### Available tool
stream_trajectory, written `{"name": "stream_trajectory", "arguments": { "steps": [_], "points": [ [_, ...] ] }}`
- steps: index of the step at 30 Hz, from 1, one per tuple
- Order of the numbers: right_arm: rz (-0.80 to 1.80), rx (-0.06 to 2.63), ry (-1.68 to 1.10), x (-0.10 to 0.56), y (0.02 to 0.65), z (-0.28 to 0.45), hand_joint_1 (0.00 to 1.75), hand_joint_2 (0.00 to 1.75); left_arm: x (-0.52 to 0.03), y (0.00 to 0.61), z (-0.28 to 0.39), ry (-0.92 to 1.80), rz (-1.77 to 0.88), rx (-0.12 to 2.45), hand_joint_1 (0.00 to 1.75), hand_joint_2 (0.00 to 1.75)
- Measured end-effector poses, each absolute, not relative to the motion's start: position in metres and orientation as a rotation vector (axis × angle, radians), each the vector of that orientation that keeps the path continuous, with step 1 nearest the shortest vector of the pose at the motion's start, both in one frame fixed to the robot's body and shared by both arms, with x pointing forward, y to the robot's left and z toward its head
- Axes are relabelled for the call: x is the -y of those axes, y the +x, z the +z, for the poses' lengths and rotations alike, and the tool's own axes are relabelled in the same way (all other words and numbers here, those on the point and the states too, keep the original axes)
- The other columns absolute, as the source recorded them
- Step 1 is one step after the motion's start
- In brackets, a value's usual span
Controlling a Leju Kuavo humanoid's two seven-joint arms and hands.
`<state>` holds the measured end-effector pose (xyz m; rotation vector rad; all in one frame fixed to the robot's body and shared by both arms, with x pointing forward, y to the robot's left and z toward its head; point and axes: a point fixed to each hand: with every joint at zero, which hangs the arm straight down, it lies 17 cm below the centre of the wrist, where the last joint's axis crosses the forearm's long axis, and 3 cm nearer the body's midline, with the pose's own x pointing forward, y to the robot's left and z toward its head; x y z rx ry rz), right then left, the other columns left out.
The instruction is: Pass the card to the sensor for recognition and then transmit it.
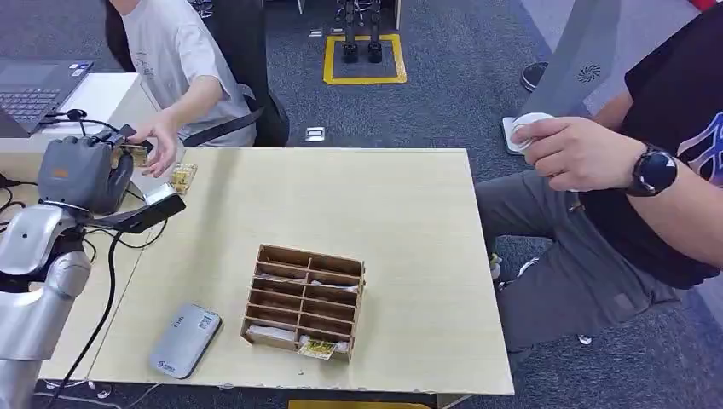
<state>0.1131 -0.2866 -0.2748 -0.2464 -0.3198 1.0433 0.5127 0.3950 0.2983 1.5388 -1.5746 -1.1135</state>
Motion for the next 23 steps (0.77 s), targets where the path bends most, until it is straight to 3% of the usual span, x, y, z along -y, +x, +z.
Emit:
{"name": "stream_trajectory", "arguments": {
  "steps": [10, 11, 18, 23],
  "points": [
    [1.05, 0.34, -0.234, 0.276, 0.118, -0.274, 0.0, 0.0, -0.397, 0.523, 0.266, 1.486, -1.108, 1.507, 1.73, 1.75],
    [1.05, 0.345, -0.233, 0.275, 0.12, -0.273, 0.0, 0.0, -0.396, 0.523, 0.264, 1.476, -1.105, 1.508, 0.0, 1.75],
    [1.038, 0.353, -0.236, 0.273, 0.123, -0.272, 0.0, 0.0, -0.393, 0.521, 0.257, 1.411, -1.06, 1.537, 0.0, 1.75],
    [1.014, 0.344, -0.242, 0.275, 0.115, -0.274, 0.0, 0.0, -0.44, 0.496, 0.246, 1.468, -0.978, 1.476, 0.0, 1.75]
  ]
}}
